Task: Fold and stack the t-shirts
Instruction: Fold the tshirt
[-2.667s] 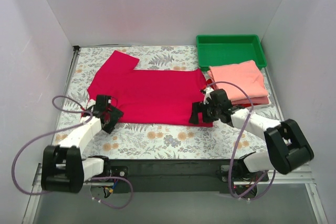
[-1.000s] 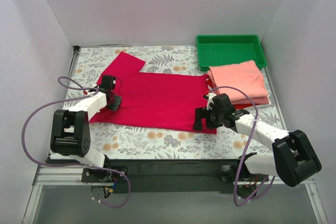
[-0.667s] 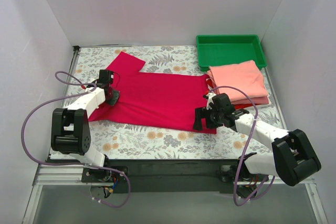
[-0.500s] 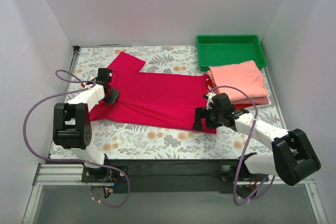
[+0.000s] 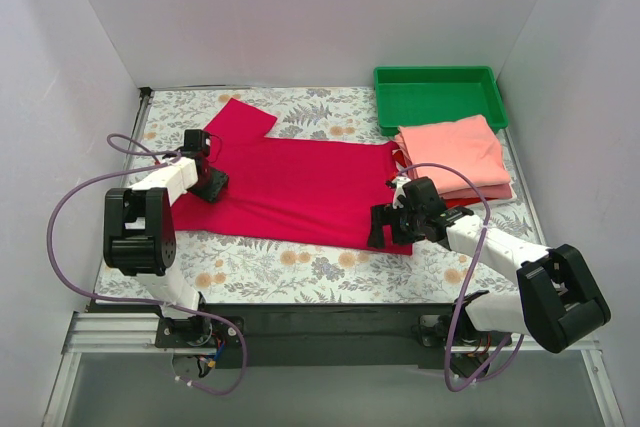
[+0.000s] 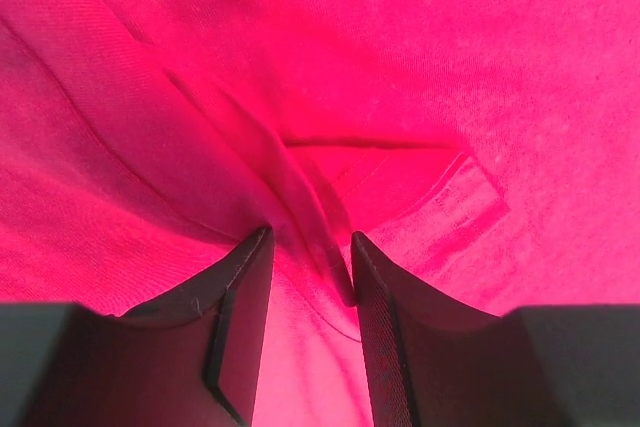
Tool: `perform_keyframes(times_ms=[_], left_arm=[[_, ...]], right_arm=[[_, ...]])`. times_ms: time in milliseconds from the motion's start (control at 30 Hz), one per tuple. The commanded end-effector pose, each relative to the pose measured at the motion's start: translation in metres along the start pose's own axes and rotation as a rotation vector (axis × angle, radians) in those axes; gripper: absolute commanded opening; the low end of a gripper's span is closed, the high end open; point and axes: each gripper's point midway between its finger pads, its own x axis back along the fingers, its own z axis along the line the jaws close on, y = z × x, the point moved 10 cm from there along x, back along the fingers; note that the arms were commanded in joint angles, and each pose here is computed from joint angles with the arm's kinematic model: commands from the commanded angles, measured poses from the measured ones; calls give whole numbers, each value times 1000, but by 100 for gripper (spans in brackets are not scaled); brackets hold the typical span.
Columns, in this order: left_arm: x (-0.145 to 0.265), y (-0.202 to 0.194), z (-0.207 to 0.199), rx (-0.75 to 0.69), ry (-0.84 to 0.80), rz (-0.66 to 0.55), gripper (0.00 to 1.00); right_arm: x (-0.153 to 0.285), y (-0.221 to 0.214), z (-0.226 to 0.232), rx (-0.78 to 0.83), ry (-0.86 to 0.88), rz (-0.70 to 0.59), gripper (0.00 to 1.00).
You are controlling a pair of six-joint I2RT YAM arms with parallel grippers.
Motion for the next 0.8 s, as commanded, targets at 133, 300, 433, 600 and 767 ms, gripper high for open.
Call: perform_keyframes(times_ms=[133,300,433,600,767], left_arm=[[19,18,-4,23,-63,-19,34],[26,16,-3,9,-89,7,34],[29,15,-4,4,-107,27,33],[29,13,-5,-3,-127,52,31],[25,9,-4,-10,-117,80,19]], right_arm=[[-1,-9,-8,-13,-74,61,98],[-2,-11,-9,-17,-89,64,98],[-3,-12,-10,-17,-97,63,98],[-2,-11,-10,-16,-102,57,98],[-1,-11,-10,-19,-104,50,98]])
